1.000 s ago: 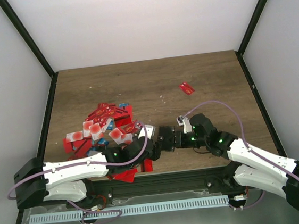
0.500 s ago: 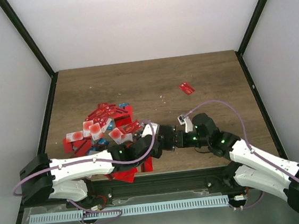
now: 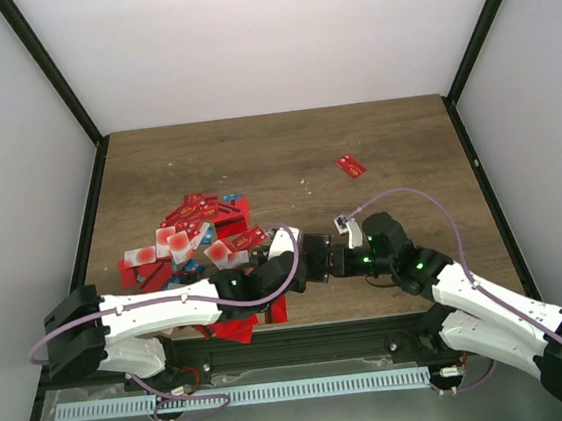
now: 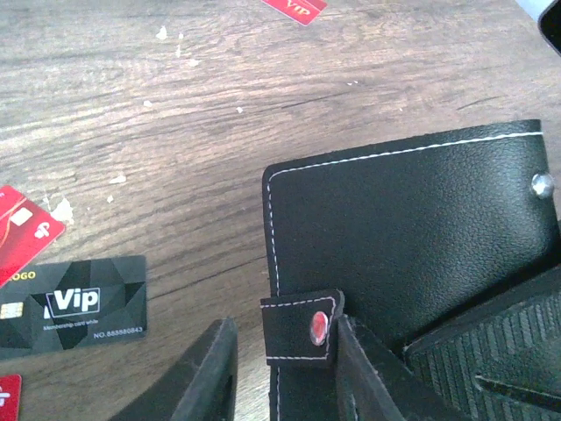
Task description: Put the credit cards into the card holder
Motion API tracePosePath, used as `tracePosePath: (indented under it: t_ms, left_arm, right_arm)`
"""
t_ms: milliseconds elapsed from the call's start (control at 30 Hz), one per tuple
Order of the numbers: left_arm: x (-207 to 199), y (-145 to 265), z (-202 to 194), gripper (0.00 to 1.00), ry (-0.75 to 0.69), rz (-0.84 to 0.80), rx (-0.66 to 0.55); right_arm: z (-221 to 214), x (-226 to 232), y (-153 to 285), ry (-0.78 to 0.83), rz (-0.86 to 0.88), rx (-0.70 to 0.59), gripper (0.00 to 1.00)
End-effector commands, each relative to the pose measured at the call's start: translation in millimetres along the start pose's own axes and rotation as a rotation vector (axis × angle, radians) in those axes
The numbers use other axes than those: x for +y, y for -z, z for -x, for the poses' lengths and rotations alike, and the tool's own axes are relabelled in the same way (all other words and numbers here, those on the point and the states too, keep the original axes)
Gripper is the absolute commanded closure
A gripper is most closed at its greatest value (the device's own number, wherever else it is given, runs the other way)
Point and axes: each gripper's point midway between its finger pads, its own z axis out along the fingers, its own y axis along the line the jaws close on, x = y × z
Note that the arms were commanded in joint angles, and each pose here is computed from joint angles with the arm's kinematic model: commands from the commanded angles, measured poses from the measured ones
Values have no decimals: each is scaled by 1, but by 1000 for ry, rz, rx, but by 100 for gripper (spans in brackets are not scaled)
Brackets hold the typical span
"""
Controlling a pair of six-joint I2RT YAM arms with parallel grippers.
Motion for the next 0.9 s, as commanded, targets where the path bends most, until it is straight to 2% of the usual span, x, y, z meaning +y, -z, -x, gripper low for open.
tracePosePath:
  t_ms: [0, 300, 500, 700, 867]
  left_arm:
    - [23, -8, 5, 69, -20, 128, -28]
    - [19, -10, 0, 81, -14, 95, -24]
    - [26, -13, -3, 96, -18, 126, -22]
    - [41, -9, -1, 96, 2, 188, -37]
    - [52, -2, 0, 96, 44, 195, -46]
  right_arm:
    - [-5, 29, 8, 63, 104, 42, 99]
    - [0, 31, 7, 75, 94, 36, 99]
    - [-1, 31, 7, 76, 96, 38, 99]
    - [-2, 24, 7, 70, 65, 30, 99]
    - [-2, 0, 5, 31, -32, 8, 99]
